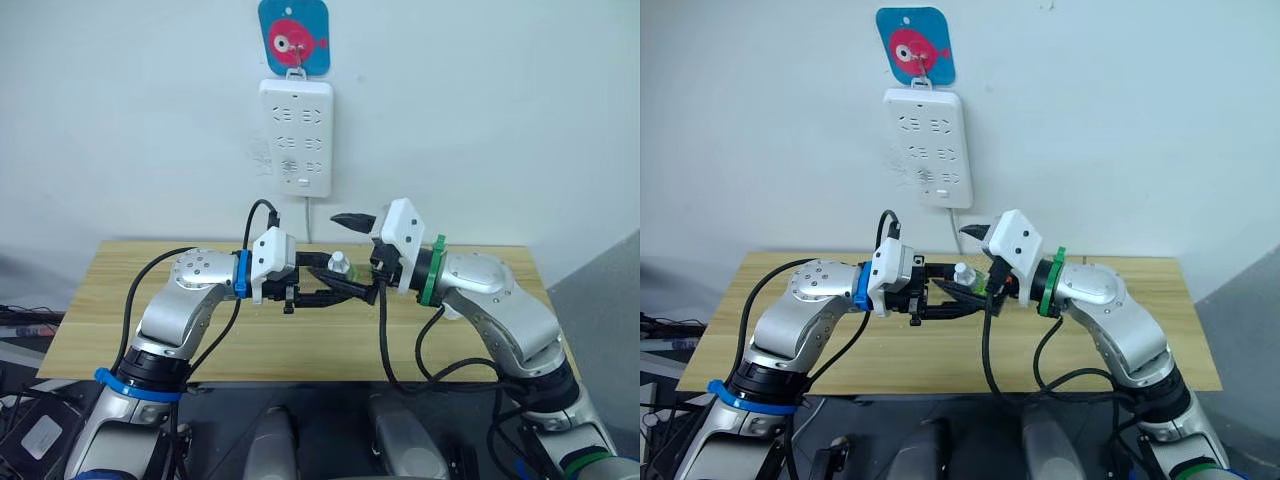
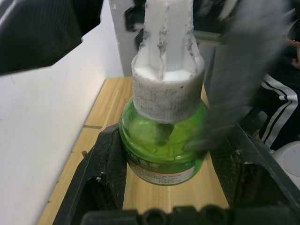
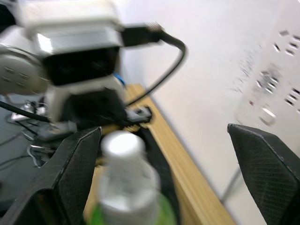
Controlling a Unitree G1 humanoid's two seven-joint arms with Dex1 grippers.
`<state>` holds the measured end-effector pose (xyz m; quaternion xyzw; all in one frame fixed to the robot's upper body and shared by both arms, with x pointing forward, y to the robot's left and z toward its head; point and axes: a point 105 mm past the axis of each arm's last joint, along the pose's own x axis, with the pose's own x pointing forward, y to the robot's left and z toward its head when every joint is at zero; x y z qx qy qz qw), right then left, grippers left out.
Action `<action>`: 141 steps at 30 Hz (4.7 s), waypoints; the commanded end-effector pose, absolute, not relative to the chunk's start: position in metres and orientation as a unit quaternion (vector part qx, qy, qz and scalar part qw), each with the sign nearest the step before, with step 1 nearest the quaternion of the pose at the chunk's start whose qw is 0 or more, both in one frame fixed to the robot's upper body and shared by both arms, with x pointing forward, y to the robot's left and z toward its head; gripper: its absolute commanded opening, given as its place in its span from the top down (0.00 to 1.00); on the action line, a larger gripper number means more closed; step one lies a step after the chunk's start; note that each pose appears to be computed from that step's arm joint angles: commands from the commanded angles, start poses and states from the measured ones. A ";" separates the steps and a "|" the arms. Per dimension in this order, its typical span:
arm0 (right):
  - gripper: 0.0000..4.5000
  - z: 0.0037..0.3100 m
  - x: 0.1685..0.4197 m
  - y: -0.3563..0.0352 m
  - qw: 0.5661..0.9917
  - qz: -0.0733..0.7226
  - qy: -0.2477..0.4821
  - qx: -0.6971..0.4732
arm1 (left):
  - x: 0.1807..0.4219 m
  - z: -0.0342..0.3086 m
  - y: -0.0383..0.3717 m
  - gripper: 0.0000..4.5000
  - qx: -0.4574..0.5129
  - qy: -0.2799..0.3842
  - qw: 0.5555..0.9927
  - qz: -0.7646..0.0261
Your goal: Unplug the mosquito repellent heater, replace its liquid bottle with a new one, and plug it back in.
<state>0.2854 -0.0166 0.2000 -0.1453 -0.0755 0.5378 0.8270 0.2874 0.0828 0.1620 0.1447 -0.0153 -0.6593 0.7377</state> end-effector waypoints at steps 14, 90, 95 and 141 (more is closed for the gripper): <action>0.00 0.214 0.256 -0.052 0.788 0.598 -0.027 -0.145 | 0.283 0.171 0.083 0.49 0.154 -0.034 0.732 -0.662; 0.94 0.061 0.330 -0.087 0.899 0.404 -0.018 -0.167 | 0.256 0.126 0.146 0.49 0.184 0.078 0.779 -0.594; 0.94 0.033 0.339 -0.088 0.907 0.392 0.012 -0.156 | 0.251 0.126 0.147 0.49 0.187 0.087 0.773 -0.600; 0.20 0.204 0.275 -0.042 0.786 0.601 -0.040 -0.137 | 0.293 0.179 0.068 0.49 0.148 -0.019 0.694 -0.704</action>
